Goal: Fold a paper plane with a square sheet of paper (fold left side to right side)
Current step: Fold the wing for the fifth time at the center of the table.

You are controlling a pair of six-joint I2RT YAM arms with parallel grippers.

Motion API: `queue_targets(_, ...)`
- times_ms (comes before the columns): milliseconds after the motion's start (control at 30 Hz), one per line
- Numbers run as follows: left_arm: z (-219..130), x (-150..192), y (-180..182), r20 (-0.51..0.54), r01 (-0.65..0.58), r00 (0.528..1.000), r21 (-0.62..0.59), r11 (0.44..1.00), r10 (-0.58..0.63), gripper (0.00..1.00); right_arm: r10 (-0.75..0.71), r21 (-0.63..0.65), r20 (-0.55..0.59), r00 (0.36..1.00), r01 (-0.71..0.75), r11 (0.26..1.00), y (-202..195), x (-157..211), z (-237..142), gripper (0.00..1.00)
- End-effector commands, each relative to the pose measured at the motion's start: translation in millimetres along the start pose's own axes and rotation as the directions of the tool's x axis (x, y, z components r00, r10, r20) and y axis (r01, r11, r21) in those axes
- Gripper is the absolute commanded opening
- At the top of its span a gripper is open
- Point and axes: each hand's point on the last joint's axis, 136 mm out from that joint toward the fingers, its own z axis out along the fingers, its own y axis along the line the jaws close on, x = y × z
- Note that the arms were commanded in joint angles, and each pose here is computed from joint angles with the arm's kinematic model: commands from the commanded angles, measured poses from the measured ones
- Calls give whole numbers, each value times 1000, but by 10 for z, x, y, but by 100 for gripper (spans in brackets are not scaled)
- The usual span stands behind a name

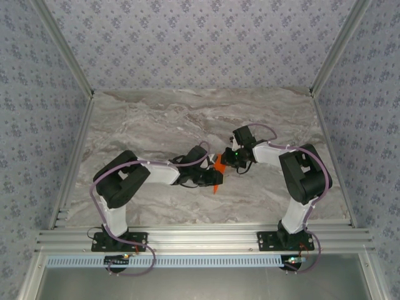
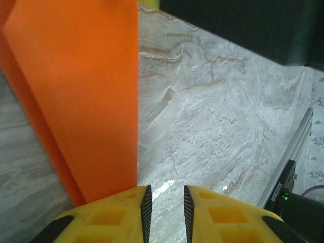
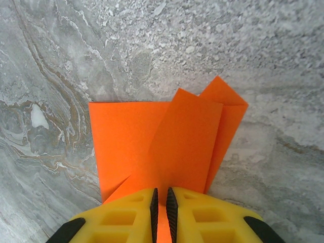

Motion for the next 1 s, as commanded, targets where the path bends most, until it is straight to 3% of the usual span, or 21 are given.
queue_targets(0,34,135,152,-29,26,999,-43,999,-28,25,33,136,-87,996,-21,990,-353,269,106,19)
queue_targets(133,34,186,201,-35,34,999,-55,998,-36,25,28,124,-86,996,-18,992,-326,256,100,19)
queue_targets(267,39,240,264,-38,42,998,-75,996,-45,24,2,23,-46,999,0,1000,-106,147,33,19)
queue_targets(600,105,402,433,-57,57,996,-130,990,-65,15,-71,-159,127,989,91,983,262,-46,-522,15)
queue_targets(967,112,413,464,-55,60,996,-136,989,-68,14,-79,-252,64,995,92,963,328,306,-344,12)
